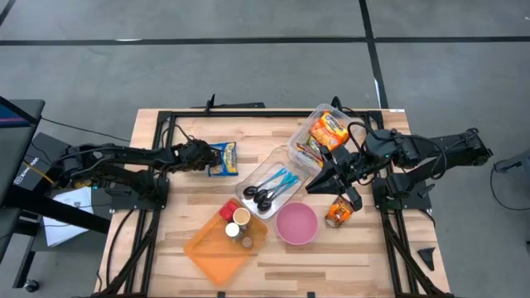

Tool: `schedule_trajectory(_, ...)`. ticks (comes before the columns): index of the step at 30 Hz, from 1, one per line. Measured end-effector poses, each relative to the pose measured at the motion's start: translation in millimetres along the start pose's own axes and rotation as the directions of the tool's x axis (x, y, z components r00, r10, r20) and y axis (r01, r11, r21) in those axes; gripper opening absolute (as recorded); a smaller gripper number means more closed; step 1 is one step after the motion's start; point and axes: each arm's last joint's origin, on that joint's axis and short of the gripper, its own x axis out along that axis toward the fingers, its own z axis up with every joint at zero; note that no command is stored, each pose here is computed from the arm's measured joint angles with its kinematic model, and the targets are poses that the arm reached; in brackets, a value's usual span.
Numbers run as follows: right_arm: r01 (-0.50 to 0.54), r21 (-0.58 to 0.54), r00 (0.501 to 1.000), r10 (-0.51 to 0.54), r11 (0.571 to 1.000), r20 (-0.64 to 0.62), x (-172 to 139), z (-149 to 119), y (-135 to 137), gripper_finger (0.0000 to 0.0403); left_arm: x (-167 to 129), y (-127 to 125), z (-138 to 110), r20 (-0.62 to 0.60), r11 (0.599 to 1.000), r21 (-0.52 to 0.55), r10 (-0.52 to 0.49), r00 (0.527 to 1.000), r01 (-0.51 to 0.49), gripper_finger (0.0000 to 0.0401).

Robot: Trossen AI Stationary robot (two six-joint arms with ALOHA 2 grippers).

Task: Pick & Place Food Item
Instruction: Put the blue noodle pack into the transparent container

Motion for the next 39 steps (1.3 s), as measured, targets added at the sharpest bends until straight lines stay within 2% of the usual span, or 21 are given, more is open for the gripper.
schedule_trajectory(4,0.000,0.001,1.000,0.000,1.000,0.000,0,0,0,0.0042,6,4,-4,-0.004,0.999,-0.020,-0.039,0.999,0.039,0.0202)
schedule_trajectory(7,0.000,0.015,1.000,0.000,1.000,0.000,0,0,0,0.0042,6,5,-4,-0.003,0.999,-0.020,-0.039,0.999,0.039,0.0178)
schedule_trajectory(16,0.012,0.029,0.999,-0.011,1.000,-0.034,0,-3,-1,0.0042,5,4,-3,0.045,0.999,-0.021,-0.042,0.998,0.043,0.0025)
schedule_trajectory(18,0.012,0.029,0.999,-0.011,1.000,-0.034,0,-3,-1,0.0042,5,4,-3,0.049,0.998,-0.023,-0.050,0.998,0.051,0.0008)
schedule_trajectory(23,0.011,0.027,1.000,-0.010,1.000,-0.030,0,-3,-1,0.0042,0,0,0,0.068,0.995,-0.035,-0.092,0.993,0.095,0.0002)
schedule_trajectory(27,0.032,0.022,0.999,-0.032,0.999,0.002,0,0,-1,0.0042,-10,-7,6,0.112,0.980,-0.055,-0.184,0.976,0.191,0.0001)
schedule_trajectory(33,0.148,0.023,0.988,-0.149,0.989,0.045,0,1,-4,0.0042,-26,-11,17,0.183,0.950,-0.093,-0.277,0.943,0.297,0.0000)
schedule_trajectory(39,0.302,0.092,0.945,-0.310,0.949,0.104,5,2,-12,0.0042,-41,-15,24,0.252,0.898,-0.178,-0.354,0.901,0.403,0.0000)
